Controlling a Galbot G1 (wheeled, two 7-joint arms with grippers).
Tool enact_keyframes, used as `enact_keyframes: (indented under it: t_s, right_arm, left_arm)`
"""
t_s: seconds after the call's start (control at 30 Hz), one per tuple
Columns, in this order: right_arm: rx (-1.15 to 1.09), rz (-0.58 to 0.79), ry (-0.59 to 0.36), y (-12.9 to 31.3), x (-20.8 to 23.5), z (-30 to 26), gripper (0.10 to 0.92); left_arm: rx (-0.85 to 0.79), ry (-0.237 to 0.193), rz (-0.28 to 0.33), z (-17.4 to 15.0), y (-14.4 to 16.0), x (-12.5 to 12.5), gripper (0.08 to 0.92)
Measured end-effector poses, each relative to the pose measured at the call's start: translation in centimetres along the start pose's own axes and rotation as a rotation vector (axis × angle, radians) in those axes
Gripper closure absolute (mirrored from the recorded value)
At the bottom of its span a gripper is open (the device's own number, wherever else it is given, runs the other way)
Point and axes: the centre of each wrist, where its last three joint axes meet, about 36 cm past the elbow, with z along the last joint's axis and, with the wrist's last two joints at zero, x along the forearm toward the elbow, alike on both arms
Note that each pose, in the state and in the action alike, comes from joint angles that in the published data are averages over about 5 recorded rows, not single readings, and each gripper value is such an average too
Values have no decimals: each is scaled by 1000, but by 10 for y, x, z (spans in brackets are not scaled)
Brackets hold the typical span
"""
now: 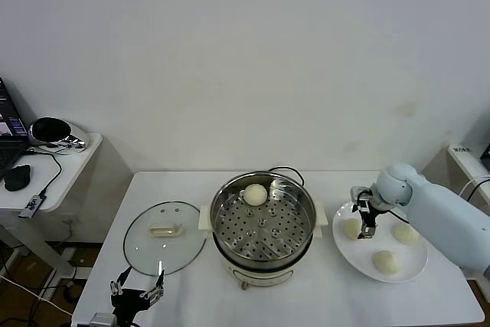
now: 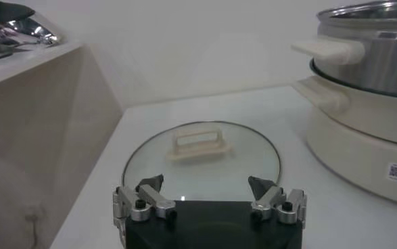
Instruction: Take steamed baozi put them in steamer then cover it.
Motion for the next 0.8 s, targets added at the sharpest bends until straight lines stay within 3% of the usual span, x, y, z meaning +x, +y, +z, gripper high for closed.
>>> enact_keyframes:
  t_s: [0.4,0.67,0.8]
  right_arm:
    - [-11,-16,4,2,-10,2,207]
    - [-24,-18,3,2,-13,4,390]
    - [-31,-14,0,1,-10,7,425]
  left_arm:
    - [7,3,5,1,-3,0,177]
    - [8,2,5,1,-4,-1,177]
    - [8,1,5,1,-3,-1,177]
